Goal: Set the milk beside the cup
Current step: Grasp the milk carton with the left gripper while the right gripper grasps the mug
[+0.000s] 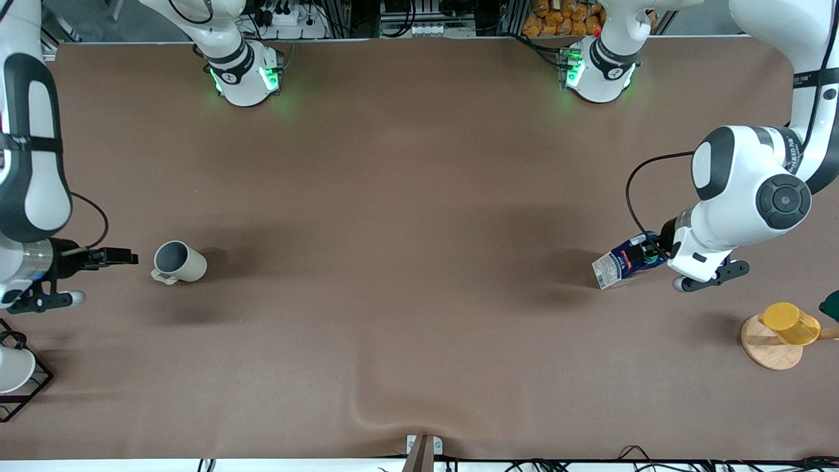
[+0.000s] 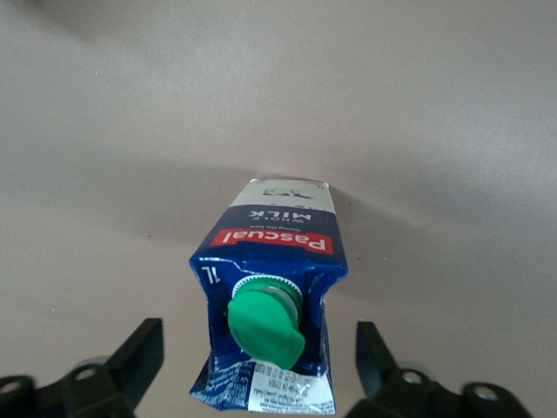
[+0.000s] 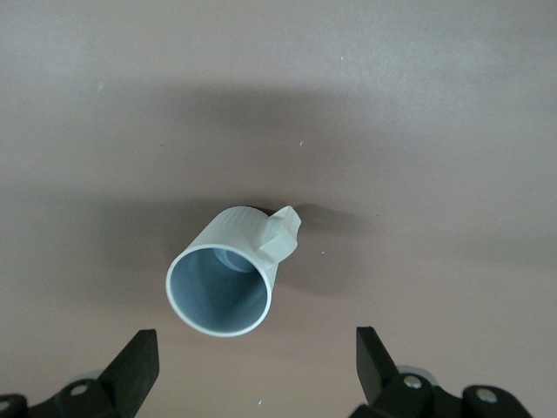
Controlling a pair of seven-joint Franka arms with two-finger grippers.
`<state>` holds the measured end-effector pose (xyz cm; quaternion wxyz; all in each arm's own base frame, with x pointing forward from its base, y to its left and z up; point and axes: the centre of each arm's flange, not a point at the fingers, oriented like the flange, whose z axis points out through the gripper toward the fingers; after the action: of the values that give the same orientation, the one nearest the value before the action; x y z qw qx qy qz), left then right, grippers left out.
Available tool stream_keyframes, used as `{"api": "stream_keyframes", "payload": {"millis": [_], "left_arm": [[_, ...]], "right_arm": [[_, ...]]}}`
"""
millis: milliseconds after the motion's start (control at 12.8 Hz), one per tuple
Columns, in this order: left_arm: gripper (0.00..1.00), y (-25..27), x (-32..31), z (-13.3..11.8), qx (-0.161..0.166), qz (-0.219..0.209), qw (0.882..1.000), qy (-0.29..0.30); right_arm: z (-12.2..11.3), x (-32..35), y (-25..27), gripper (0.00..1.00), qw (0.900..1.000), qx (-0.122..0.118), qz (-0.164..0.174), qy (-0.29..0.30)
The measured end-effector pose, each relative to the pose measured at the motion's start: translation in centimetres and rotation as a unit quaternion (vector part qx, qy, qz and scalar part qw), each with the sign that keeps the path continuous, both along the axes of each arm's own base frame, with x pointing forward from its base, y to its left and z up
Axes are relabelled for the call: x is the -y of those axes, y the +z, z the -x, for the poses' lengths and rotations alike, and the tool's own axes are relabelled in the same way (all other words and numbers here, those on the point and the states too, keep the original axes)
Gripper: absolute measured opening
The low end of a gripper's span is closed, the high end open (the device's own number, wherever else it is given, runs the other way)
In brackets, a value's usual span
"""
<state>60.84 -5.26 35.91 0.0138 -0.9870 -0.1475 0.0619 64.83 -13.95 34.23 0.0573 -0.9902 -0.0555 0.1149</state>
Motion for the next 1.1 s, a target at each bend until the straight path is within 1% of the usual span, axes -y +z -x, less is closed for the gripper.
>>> {"api": "stream_keyframes", "payload": {"millis": [78,235,313,470,548,705,783,861,940,1096], "left_arm": [[0.79,-0.3,0.0,0.0,-0.002,0.0,1.0,0.0],[0.59,-0.9,0.0,-0.1,-0.006,0.0,1.0,0.0],[0.59,-1.1,0.0,-0.1,-0.006,0.0,1.0,0.0],[0.42,-1.1,0.0,-0.2,-0.005,0.0,1.0,0.0],[0.4,-1.1,0.0,-0.2,-0.004,0.0,1.0,0.0],[0.4,-0.9,0.1,-0.4,-0.001,0.0,1.0,-0.001],[0.4,-0.6,0.3,-0.5,0.002,0.001,1.0,-0.002],[0.4,-0.1,0.6,-0.7,0.008,0.001,1.0,-0.004],[0.4,0.7,1.3,-1.0,0.016,0.002,1.0,-0.007],[0.39,2.8,3.5,-1.2,0.03,0.003,0.999,-0.01]], "right_arm": [[-0.1,0.0,-1.1,1.0,1.0,-0.005,-0.001,0.0],[-0.3,0.1,-3.2,1.0,1.0,-0.011,-0.001,0.0],[-0.4,0.1,-4.2,1.0,1.0,-0.014,-0.001,-0.001],[-0.3,0.0,-6.4,1.0,1.0,-0.026,-0.004,0.001],[-0.1,0.0,-7.6,0.98,0.999,-0.034,-0.006,0.003],[0.4,-0.1,-9.2,0.96,0.999,-0.045,-0.012,0.015],[0.6,-0.1,-9.8,0.9,0.998,-0.049,-0.014,0.019],[0.7,-0.2,-10.1,0.89,0.998,-0.051,-0.016,0.021],[0.9,-0.2,-10.3,0.8,0.998,-0.052,-0.017,0.024],[1.0,-0.3,-10.6,0.53,0.998,-0.052,-0.017,0.025]]}}
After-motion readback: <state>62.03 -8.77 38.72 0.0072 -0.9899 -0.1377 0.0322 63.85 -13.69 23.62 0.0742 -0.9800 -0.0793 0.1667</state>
